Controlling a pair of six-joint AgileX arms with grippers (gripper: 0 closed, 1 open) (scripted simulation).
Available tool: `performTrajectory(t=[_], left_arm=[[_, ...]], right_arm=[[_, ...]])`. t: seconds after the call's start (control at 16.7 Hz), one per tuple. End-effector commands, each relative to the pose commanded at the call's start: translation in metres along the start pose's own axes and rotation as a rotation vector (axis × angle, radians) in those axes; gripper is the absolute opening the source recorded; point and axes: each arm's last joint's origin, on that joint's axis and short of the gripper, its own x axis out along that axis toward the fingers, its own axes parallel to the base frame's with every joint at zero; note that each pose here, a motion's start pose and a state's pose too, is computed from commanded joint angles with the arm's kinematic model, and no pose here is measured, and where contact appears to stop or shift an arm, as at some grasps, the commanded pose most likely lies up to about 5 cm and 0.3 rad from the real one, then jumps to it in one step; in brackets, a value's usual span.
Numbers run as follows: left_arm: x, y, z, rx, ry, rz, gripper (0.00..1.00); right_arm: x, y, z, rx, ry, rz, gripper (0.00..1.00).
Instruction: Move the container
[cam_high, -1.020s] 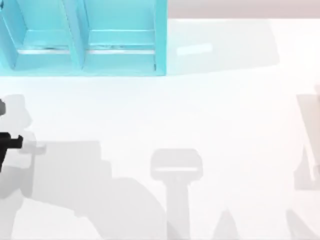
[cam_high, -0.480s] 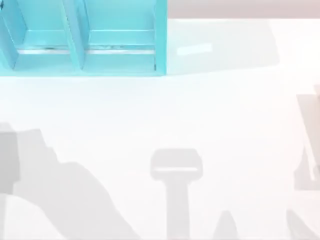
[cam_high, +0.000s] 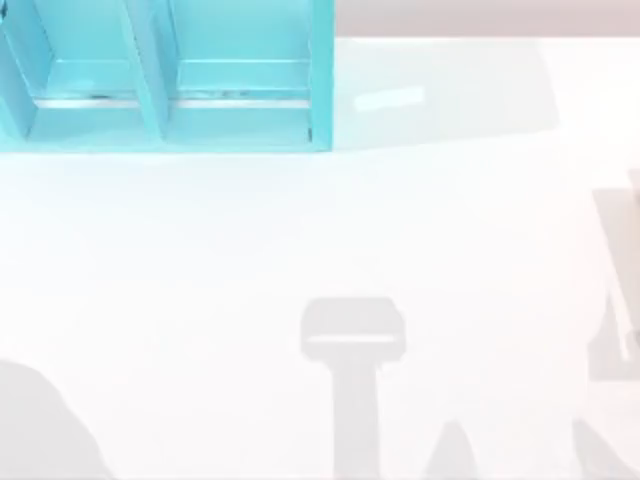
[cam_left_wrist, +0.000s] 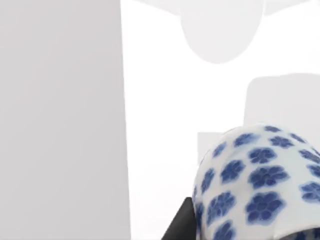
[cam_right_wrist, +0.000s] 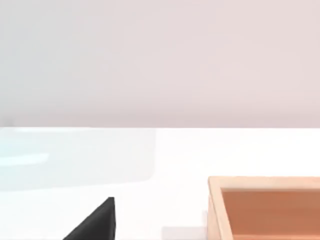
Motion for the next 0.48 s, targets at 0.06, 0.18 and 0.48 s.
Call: performTrajectory(t=[0.06, 0.18, 0.48], left_arm=[[0.000, 0.000, 0.000, 0.000, 0.000, 0.000, 0.00], [-0.001, -0.001, 0.000, 0.004, -0.003, 0.005, 0.00], [0.031, 0.000, 0.002, 0.002, -0.005, 0.006, 0.00]], right_arm=[[0.000, 0.000, 0.000, 0.000, 0.000, 0.000, 1.00], [0.000, 0.000, 0.000, 0.000, 0.000, 0.000, 1.00], [0.000, 0.000, 0.000, 0.000, 0.000, 0.000, 1.00]])
